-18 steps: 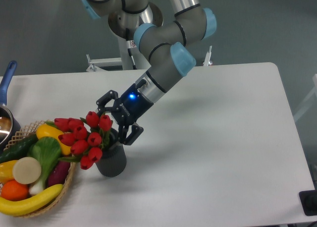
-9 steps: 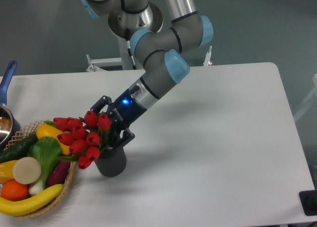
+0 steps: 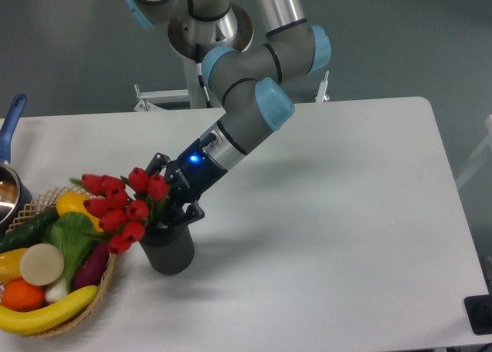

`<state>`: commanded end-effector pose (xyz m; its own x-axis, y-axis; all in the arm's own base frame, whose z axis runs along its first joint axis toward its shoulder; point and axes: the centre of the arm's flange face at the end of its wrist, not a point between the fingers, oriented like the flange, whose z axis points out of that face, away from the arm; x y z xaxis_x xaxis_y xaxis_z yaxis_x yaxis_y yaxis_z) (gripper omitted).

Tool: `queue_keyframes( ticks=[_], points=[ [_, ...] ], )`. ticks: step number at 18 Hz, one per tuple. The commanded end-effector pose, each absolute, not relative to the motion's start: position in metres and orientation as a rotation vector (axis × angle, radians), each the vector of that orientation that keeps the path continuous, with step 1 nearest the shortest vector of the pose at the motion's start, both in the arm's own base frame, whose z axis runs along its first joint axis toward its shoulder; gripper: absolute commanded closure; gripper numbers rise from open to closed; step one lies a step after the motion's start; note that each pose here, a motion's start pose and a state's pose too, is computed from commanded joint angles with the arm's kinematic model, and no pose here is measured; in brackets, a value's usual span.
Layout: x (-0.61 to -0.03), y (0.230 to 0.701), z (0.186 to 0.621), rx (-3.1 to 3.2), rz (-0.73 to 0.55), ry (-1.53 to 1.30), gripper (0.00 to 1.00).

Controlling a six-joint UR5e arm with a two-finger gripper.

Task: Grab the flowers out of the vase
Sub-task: 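Close the gripper on the tulip stems at the vase rim, then lift the gripped tulips up and out of the black vase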

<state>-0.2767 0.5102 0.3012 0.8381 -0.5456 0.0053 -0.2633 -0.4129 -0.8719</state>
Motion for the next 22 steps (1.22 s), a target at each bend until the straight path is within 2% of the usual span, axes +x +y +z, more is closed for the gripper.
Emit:
queue_keyframes(
  ticks=[11, 15, 22],
  points=[
    [-0.283, 0.509, 0.307, -2.013, -0.349, 0.578, 0.56],
    [-0.289, 0.507, 0.321, -2.009, -0.341, 0.546, 0.56],
    [-0.288, 0.503, 0.369, -2.012, -0.320, 0.471, 0.56]
  ],
)
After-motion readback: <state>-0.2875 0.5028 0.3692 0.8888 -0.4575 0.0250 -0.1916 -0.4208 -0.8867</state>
